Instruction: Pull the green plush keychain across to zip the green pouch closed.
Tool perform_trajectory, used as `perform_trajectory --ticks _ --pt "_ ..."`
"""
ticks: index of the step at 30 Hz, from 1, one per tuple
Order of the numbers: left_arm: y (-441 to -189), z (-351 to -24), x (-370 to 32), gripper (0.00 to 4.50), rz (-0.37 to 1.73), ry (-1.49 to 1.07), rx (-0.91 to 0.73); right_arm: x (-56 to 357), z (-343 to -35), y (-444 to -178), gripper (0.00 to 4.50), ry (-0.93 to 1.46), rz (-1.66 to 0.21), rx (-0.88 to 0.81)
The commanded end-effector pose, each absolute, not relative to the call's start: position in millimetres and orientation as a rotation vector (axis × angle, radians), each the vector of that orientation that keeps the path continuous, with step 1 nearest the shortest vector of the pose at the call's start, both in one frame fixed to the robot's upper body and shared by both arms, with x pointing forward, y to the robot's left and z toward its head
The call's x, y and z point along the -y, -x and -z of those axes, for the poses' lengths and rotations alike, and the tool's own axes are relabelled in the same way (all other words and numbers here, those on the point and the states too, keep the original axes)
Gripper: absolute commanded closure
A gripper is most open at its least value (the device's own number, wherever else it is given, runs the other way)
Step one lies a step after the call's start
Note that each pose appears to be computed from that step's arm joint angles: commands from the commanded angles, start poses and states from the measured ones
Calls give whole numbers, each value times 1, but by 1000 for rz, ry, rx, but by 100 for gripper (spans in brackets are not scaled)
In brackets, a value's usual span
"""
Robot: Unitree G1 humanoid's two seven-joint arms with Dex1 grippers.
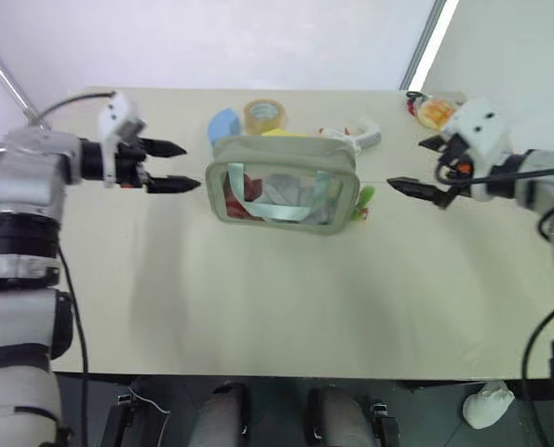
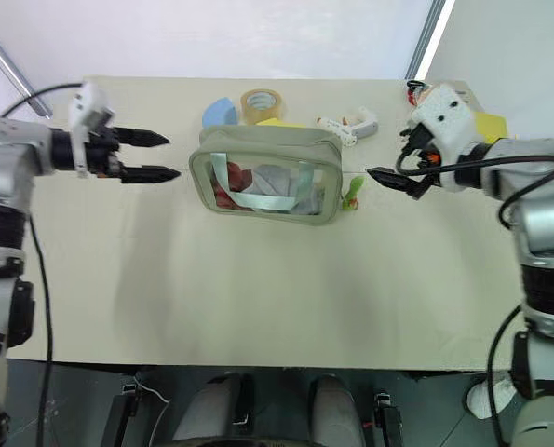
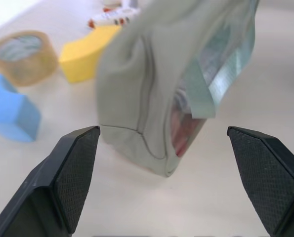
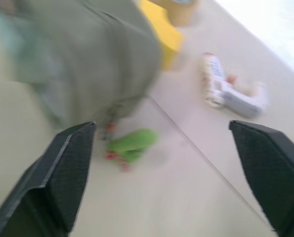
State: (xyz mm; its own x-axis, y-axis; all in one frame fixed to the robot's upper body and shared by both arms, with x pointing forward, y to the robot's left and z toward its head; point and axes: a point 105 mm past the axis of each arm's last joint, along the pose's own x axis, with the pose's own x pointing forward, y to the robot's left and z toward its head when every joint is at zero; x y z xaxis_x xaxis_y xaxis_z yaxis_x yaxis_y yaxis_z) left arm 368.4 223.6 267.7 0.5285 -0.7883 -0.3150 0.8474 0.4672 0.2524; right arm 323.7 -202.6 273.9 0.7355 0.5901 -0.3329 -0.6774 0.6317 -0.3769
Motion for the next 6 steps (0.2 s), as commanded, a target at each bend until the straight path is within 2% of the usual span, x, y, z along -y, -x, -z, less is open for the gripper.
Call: perform_trajectory --ticks 1,4,6 --pt "-359 -287 -238 0 972 -403 -123 186 -307 -298 3 476 -817 -109" --pt "-360 -286 -248 0 906 -405 -129 175 -307 -284 3 452 -857 -114" --pt "-362 -285 -249 0 882 -402 -129 174 -303 -284 3 436 -829 -123"
